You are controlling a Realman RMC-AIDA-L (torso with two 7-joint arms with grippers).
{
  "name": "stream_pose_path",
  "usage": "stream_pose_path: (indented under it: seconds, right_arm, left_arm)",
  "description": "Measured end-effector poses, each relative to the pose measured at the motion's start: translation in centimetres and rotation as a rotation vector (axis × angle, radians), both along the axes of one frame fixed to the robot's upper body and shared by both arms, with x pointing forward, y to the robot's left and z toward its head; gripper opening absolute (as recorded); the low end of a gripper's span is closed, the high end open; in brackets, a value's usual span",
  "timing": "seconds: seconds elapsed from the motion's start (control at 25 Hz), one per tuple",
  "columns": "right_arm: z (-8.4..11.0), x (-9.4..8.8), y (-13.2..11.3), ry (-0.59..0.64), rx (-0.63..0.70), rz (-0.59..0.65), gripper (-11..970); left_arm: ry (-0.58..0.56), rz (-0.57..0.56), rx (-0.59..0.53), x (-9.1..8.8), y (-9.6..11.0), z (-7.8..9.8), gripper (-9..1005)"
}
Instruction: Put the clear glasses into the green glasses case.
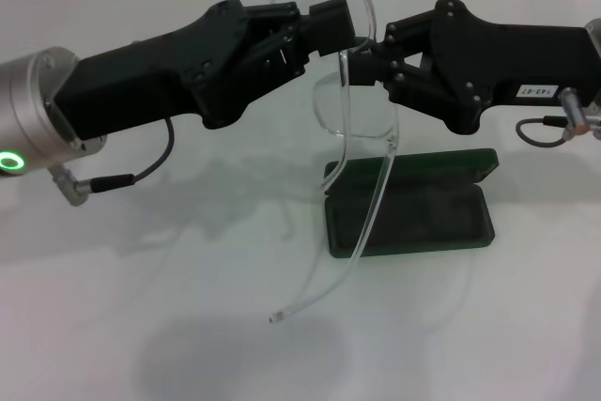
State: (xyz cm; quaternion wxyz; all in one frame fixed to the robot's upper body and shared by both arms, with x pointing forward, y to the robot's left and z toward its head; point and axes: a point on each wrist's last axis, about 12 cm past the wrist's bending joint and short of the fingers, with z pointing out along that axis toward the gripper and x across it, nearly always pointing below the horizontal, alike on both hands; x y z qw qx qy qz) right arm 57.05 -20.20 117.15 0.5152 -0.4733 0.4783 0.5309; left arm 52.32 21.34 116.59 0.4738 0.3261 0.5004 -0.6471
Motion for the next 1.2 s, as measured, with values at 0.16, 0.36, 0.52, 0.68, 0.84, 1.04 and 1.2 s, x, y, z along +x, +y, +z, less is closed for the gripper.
stream_pose_path:
  seconds: [0.16, 0.36, 0.52, 0.68, 0.84, 1.04, 1.2]
  right_arm:
    - [0.0, 0.0, 0.0, -0.002, 0.001, -0.001, 77]
    - [0.0, 0.0, 0.0, 0.0, 0.004, -0.002, 78]
    - [-0.1, 0.0, 0.0, 0.003, 0.004, -0.007, 78]
    - [-0.2, -0.1, 0.0, 0.009, 0.008, -0.007, 78]
    - [-0.2, 0.0, 0.0, 0.009, 0.013, -0.011, 78]
    - [-0.2, 0.0, 0.0, 0.013, 0.016, -0.012, 78]
    - [-0.3, 0.0, 0.1, 0.018, 0.018, -0.009, 78]
  left_arm:
    - [-0.001, 0.005, -0.001, 0.0, -0.1, -0.2, 50]
    - [0.006, 0.008, -0.004, 0.0, -0.1, -0.5, 50]
    - [0.003, 0.014, -0.007, 0.0, -0.2, -0.7, 50]
    - [0.003, 0.02, -0.01, -0.1, -0.1, -1.0, 50]
    - [0.008, 0.027, -0.014, -0.1, -0.1, -1.3, 50]
    - [0.014, 0.03, -0.016, -0.2, -0.1, -1.5, 50]
    - [0.014, 0.03, -0.016, -0.2, -0.1, -1.5, 50]
